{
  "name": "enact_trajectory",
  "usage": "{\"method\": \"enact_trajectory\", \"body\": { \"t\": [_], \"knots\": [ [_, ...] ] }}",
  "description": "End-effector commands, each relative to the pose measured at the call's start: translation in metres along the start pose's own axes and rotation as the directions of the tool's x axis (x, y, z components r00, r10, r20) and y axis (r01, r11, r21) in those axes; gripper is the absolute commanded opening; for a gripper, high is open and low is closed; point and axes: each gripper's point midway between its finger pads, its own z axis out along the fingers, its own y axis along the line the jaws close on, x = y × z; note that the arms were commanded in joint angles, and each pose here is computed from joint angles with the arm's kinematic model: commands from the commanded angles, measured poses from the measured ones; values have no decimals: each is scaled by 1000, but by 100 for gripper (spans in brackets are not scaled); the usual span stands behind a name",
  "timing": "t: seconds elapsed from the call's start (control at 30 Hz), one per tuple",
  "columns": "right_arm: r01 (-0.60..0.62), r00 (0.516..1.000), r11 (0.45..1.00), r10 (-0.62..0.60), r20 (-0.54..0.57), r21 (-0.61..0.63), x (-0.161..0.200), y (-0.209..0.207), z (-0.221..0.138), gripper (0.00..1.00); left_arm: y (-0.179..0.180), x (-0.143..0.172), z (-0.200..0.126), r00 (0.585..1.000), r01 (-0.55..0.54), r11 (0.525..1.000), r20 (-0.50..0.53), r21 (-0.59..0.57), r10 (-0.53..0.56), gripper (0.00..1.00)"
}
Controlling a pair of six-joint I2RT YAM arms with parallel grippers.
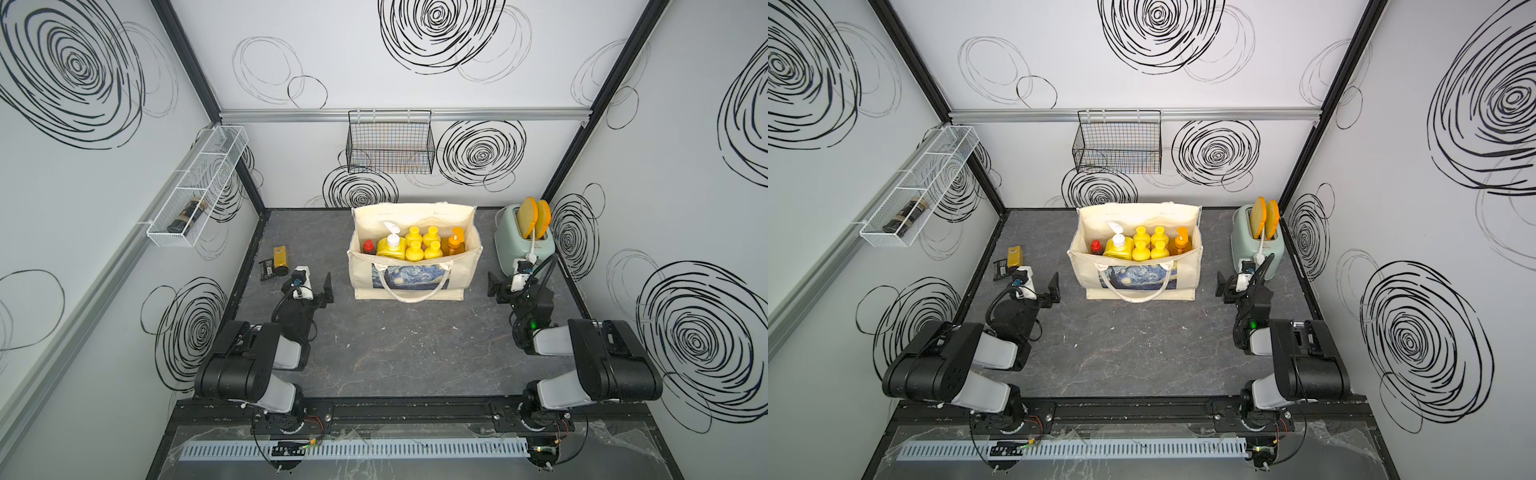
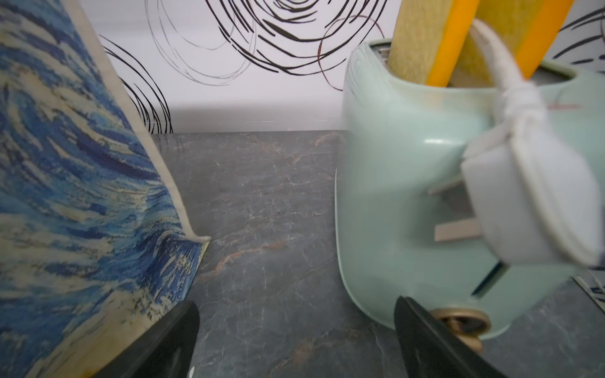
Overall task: Pack dish soap into the shopping bag
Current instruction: Reset both arms
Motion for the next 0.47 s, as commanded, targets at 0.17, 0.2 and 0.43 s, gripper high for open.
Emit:
{"method": "enact_trajectory", "body": {
  "t": [0.17,0.2,0.43],
  "knots": [
    [-9,1000,1000,9,-9,-9,0,0,3,98,0,-18,11,999,-28,999,37,-38,29,96],
    [-9,1000,1000,9,-9,-11,0,0,3,97,0,-18,11,999,-28,999,39,-38,30,96],
    [-40,999,997,38,26,72,-13,-13,-4,97,0,-19,11,999,-28,999,39,-36,29,96]
  ]
}}
